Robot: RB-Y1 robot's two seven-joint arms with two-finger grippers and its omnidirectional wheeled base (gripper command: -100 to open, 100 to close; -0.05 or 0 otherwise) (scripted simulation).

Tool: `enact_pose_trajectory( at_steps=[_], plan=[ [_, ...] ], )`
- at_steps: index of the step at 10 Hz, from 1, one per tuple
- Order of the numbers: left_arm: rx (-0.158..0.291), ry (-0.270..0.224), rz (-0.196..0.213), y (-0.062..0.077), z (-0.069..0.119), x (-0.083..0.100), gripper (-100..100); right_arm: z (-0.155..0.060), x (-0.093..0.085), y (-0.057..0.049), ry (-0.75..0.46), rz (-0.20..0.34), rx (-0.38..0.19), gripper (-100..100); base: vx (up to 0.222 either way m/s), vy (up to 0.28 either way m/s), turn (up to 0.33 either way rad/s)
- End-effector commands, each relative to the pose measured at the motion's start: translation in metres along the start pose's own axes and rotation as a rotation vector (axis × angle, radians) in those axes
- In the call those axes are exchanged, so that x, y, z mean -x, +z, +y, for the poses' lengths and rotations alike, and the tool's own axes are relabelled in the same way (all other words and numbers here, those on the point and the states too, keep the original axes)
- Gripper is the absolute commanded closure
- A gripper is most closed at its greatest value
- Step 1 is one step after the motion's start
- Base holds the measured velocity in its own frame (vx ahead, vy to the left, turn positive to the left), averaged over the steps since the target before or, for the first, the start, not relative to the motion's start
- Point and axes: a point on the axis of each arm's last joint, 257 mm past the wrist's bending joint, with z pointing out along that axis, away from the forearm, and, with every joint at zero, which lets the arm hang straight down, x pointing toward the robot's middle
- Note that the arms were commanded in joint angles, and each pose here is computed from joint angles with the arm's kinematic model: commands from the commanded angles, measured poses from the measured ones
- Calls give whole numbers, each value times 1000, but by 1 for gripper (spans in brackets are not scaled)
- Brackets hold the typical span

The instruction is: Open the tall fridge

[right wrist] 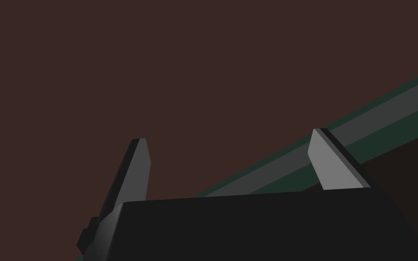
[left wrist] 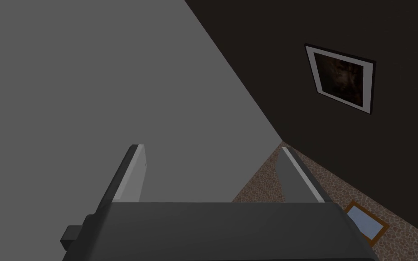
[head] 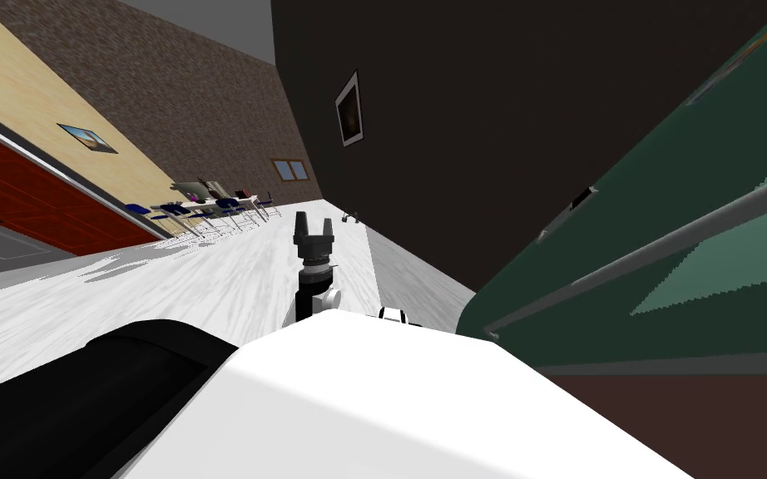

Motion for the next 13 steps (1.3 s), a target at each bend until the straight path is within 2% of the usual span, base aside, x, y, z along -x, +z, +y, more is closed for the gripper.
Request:
enact_pose_trajectory(
  at_steps=[1,4,7,9,10,13],
  plan=[
    [0,0,0,0,0,0,0,-20,9,-1,-104,14,-20,-100,46,49,26],
    [0,0,0,0,0,0,0,-43,12,-7,-232,62,-35,-100,50,44,36],
    [0,0,0,0,0,0,0,-58,18,-11,-303,80,-51,-100,50,43,9],
    [0,0,0,0,0,0,0,-75,27,-13,-406,107,-61,-100,67,43,20],
    [0,0,0,0,0,0,0,-76,28,-14,-411,107,-64,-100,42,40,46],
    [0,0,0,0,0,0,0,-94,43,-14,-526,126,-75,-100,47,43,11]
  ],
)
